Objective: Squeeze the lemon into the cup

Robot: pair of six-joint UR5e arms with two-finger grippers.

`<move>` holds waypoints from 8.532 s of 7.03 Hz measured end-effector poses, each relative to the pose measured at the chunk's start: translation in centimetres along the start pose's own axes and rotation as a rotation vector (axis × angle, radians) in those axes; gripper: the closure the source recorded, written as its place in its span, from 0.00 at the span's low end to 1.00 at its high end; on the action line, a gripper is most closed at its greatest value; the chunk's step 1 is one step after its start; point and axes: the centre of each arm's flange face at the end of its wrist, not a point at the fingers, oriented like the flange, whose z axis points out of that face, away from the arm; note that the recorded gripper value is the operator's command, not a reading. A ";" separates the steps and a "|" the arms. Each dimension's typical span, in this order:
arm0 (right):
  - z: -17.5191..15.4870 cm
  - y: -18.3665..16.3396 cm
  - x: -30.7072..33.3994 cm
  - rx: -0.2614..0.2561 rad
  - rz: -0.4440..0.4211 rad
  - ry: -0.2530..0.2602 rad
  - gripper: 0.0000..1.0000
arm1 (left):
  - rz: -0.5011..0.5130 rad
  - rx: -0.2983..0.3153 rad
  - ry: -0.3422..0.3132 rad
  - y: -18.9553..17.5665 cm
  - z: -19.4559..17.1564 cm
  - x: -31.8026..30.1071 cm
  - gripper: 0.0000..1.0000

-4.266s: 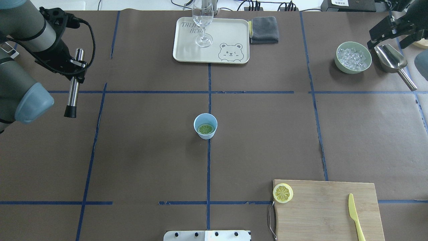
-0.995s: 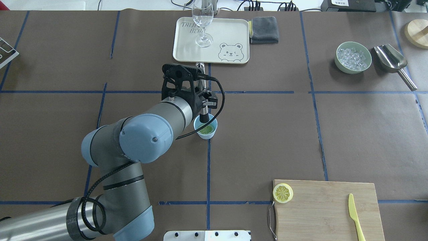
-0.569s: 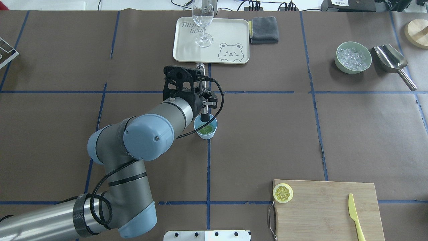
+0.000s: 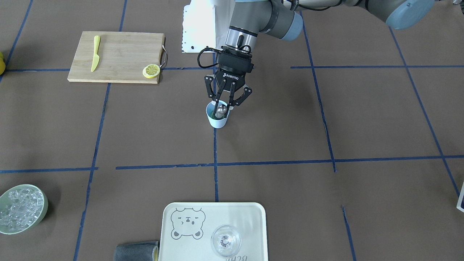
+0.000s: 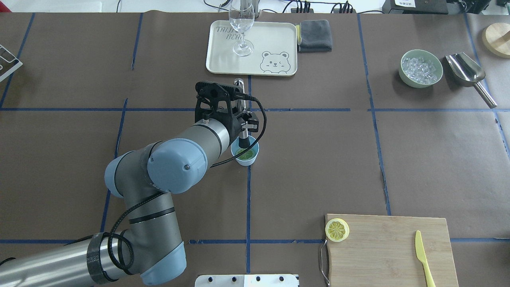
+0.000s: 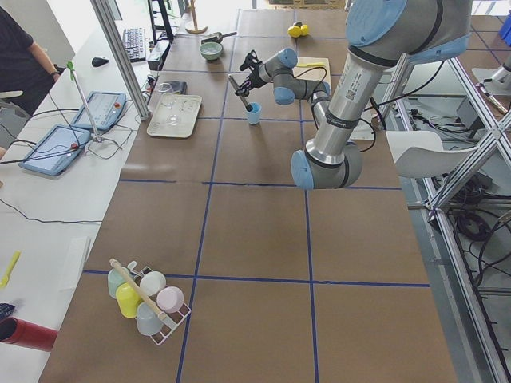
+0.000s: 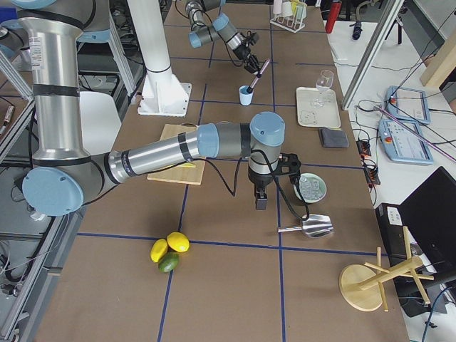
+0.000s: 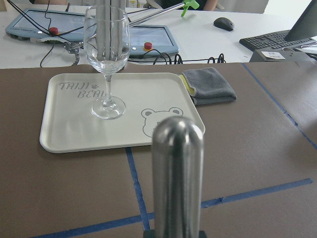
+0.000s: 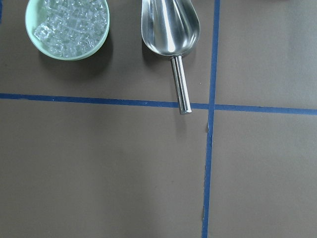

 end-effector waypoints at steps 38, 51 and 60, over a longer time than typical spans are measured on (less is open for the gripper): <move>6.1 2.3 6.8 0.020 0.015 -0.045 0.00 | -0.175 -1.081 -0.296 0.1 0.5 -52.3 0.00; 5.5 1.0 6.3 0.033 0.020 -0.042 0.00 | 0.050 -0.719 -0.187 -16.3 -14.9 -58.4 0.00; 6.2 1.1 6.6 0.011 0.041 -0.086 0.00 | -0.067 -0.758 -0.265 -7.1 -24.0 -76.0 0.00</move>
